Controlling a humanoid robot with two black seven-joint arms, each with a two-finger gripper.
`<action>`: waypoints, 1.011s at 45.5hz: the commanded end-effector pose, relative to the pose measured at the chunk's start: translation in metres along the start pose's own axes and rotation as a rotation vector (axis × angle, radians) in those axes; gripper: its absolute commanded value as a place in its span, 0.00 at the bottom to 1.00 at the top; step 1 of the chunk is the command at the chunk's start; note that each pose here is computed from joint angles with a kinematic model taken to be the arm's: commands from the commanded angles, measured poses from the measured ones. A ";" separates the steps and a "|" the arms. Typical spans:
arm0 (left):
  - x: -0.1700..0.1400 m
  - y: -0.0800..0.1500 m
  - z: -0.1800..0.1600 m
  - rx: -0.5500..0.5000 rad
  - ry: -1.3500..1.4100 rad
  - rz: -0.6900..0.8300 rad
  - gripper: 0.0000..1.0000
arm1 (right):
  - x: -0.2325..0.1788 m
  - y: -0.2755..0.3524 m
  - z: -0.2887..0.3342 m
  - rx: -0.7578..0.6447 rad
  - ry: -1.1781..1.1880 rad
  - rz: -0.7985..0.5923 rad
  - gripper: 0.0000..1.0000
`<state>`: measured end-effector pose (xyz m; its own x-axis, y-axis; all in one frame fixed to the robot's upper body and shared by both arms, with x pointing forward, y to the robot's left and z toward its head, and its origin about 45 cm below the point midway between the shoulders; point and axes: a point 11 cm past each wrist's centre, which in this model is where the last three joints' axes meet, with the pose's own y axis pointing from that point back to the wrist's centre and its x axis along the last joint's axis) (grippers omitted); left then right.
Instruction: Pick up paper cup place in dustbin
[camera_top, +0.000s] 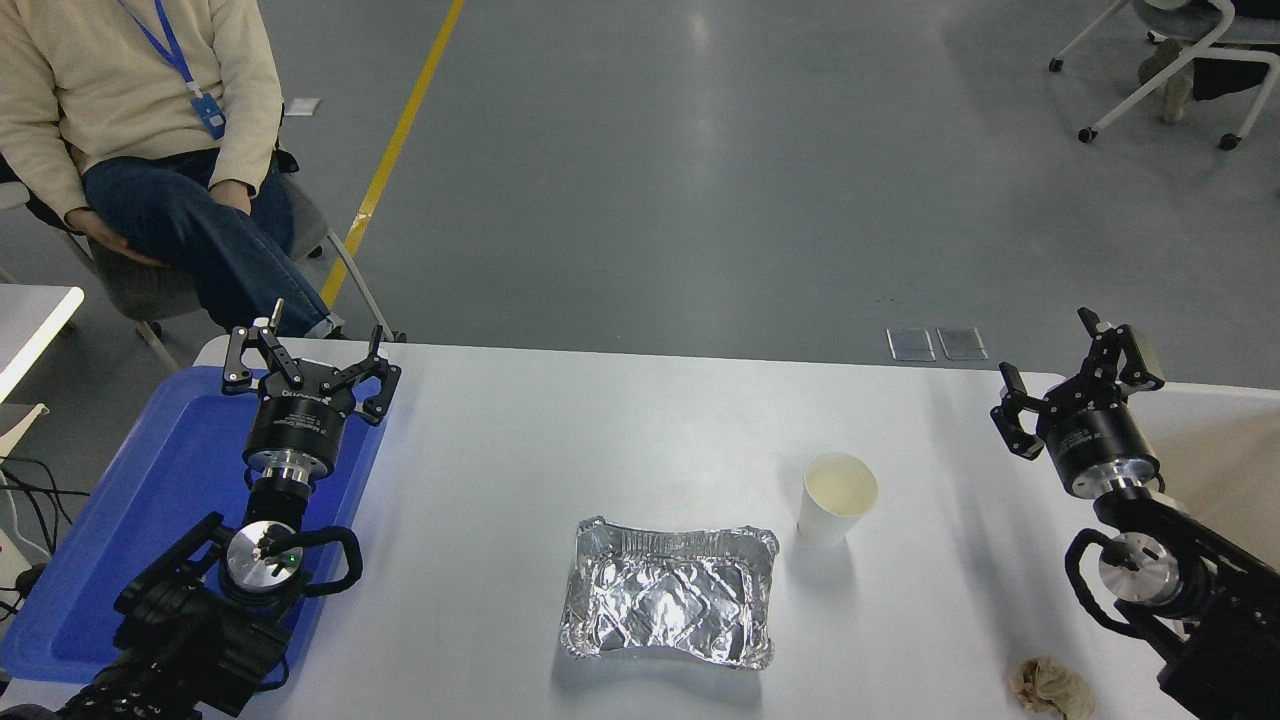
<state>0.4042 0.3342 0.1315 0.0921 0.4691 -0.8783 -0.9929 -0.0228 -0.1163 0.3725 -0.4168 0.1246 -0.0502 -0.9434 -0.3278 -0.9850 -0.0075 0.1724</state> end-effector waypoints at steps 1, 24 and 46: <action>-0.001 0.000 -0.001 0.000 0.001 -0.001 1.00 | 0.016 0.004 -0.020 -0.181 0.300 -0.067 1.00; -0.001 0.000 -0.001 0.006 0.000 -0.002 1.00 | 0.004 0.018 -0.078 -0.549 0.803 -0.421 1.00; 0.000 0.000 0.000 0.003 -0.001 0.001 1.00 | -0.069 0.025 -0.143 -1.051 1.324 -0.781 1.00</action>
<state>0.4044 0.3335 0.1316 0.0936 0.4699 -0.8777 -0.9931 -0.0190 -0.1160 0.3744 -0.4172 0.2311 0.8320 -0.5128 0.2118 -0.4292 -0.3529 0.8314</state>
